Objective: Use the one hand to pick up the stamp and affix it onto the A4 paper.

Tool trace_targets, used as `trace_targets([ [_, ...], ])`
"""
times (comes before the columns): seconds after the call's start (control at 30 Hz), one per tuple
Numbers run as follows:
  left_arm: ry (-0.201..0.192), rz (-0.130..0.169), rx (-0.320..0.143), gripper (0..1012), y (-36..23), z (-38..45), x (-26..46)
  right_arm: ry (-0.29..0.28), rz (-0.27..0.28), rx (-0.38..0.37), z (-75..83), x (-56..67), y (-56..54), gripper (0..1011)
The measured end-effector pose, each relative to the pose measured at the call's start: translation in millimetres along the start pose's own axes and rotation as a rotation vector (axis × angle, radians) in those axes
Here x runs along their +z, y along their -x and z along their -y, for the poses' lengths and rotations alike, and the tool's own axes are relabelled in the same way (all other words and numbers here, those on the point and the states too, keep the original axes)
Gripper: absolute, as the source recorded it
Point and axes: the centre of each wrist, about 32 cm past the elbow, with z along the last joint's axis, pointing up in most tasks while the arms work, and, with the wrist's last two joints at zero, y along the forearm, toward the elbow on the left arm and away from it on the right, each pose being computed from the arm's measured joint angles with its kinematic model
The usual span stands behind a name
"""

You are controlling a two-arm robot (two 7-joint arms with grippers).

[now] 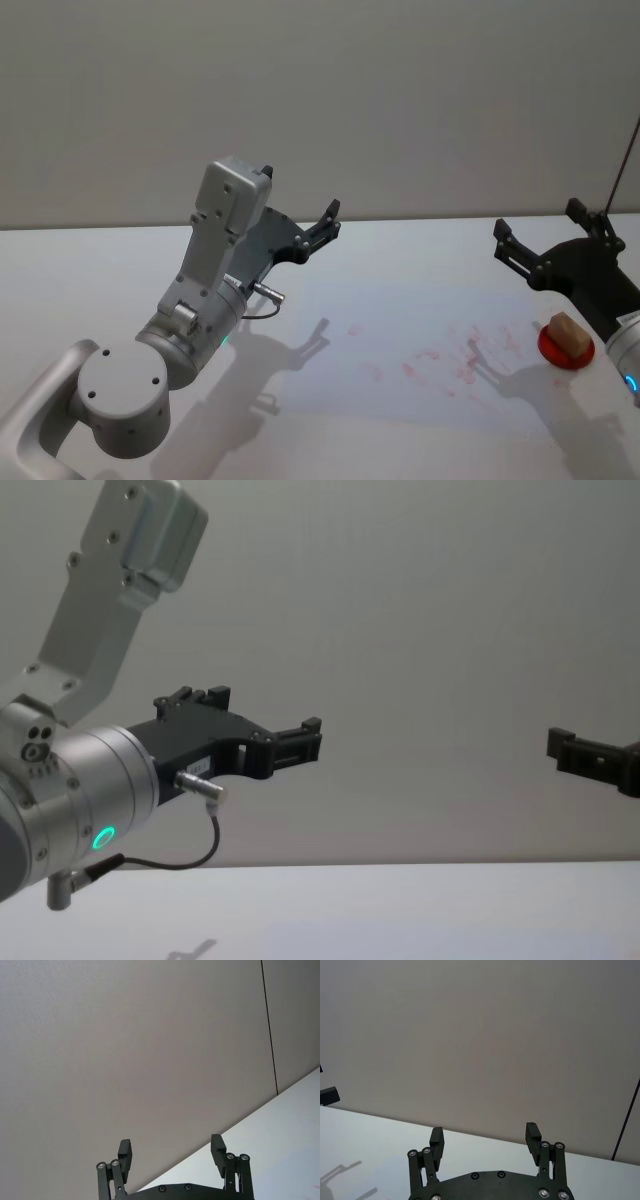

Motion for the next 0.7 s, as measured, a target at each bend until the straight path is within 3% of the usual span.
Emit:
trace_targets([
  [0.7,0.000,0.000,0.000,1001,0.0,0.0,0.0,-0.001,0.001,0.000,0.0,0.2,0.0,1001],
])
